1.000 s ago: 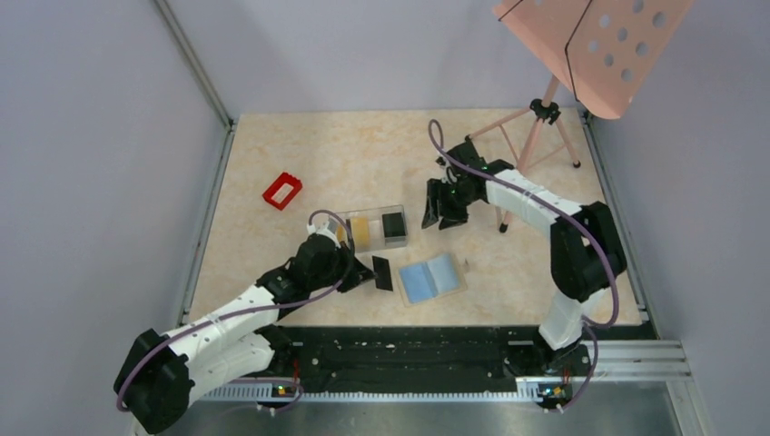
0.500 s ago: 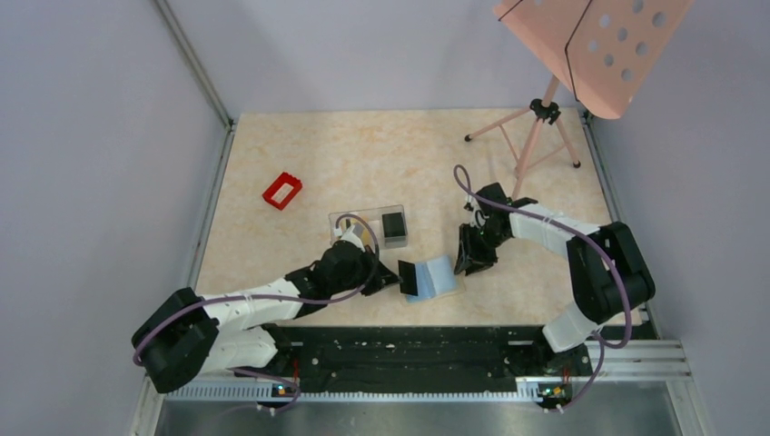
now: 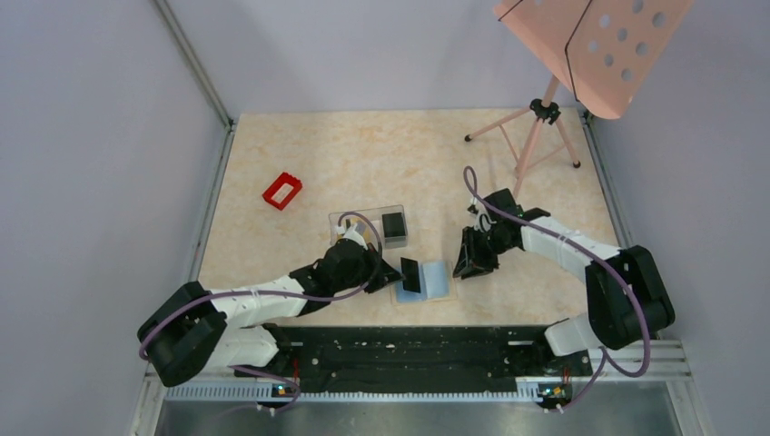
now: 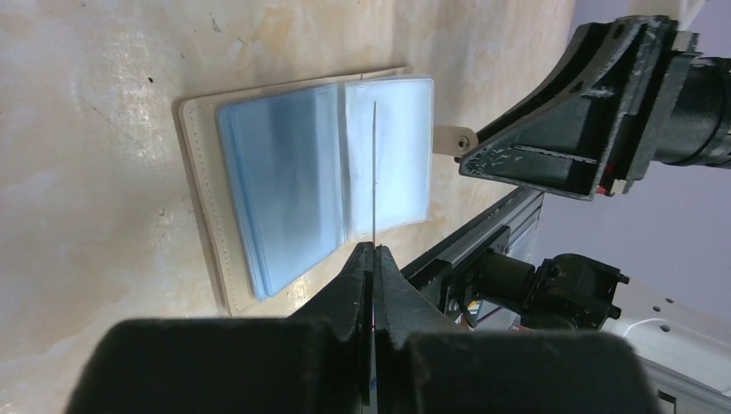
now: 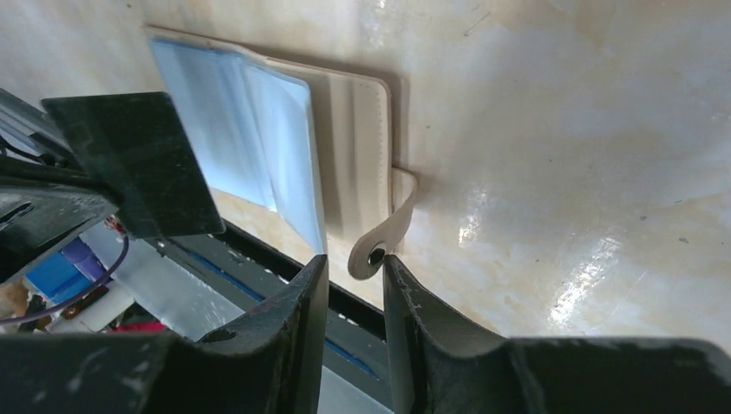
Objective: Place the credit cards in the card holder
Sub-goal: Insert the credit card into the card holder.
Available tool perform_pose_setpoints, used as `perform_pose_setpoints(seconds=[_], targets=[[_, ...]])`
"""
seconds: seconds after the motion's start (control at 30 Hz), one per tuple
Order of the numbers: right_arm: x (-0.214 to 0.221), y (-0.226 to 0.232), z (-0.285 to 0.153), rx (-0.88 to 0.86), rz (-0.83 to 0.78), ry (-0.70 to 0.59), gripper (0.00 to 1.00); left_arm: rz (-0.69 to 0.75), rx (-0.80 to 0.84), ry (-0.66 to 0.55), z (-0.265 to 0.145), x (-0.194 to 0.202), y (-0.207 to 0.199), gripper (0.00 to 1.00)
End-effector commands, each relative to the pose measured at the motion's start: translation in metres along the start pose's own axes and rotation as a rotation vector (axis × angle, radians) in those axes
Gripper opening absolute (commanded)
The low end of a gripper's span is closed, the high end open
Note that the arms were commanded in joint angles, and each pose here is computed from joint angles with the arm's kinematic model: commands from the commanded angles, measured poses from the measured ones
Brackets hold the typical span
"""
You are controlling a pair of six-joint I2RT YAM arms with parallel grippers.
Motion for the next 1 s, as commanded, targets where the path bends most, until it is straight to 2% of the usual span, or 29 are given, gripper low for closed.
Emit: perform_pose_setpoints(seconds=[0.0, 0.17, 0.33, 0.43, 0.53, 0.67, 0.97], targets=[[-0.015, 0.022, -0.023, -0.054, -0.065, -0.098, 0.31, 0.016, 0.050, -0.038, 0.003, -0.008, -0.015, 0.00], [-0.024, 0.038, -0.036, -0.100, -0.125, -0.127, 0.31, 0.020, 0.047, -0.023, 0.008, -0.006, -0.013, 0.00], [-0.021, 0.054, -0.030, -0.158, -0.162, -0.106, 0.17, 0.023, 0.042, -0.001, 0.015, -0.004, -0.013, 0.00], [-0.017, 0.059, -0.017, -0.172, -0.167, -0.079, 0.13, 0.025, 0.040, 0.005, 0.018, -0.004, -0.014, 0.00], [-0.016, 0.051, -0.004, -0.149, -0.134, -0.064, 0.10, 0.025, 0.036, 0.011, 0.019, -0.003, -0.012, 0.00], [-0.015, 0.024, 0.012, -0.013, -0.093, -0.054, 0.07, 0.021, 0.031, 0.019, 0.022, -0.001, -0.010, 0.00], [0.002, -0.004, 0.036, 0.050, -0.057, 0.020, 0.07, 0.029, 0.021, 0.025, 0.025, 0.000, -0.007, 0.00]])
Point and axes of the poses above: each gripper's point midway between its finger pads, its own z axis out along the fingers, its own y axis along the line the jaws close on, x = y × z, the point moved 3 cm from there along -z, back along the fingers, and after that the axes turned 1 degree about z, right-handed, at the moved point
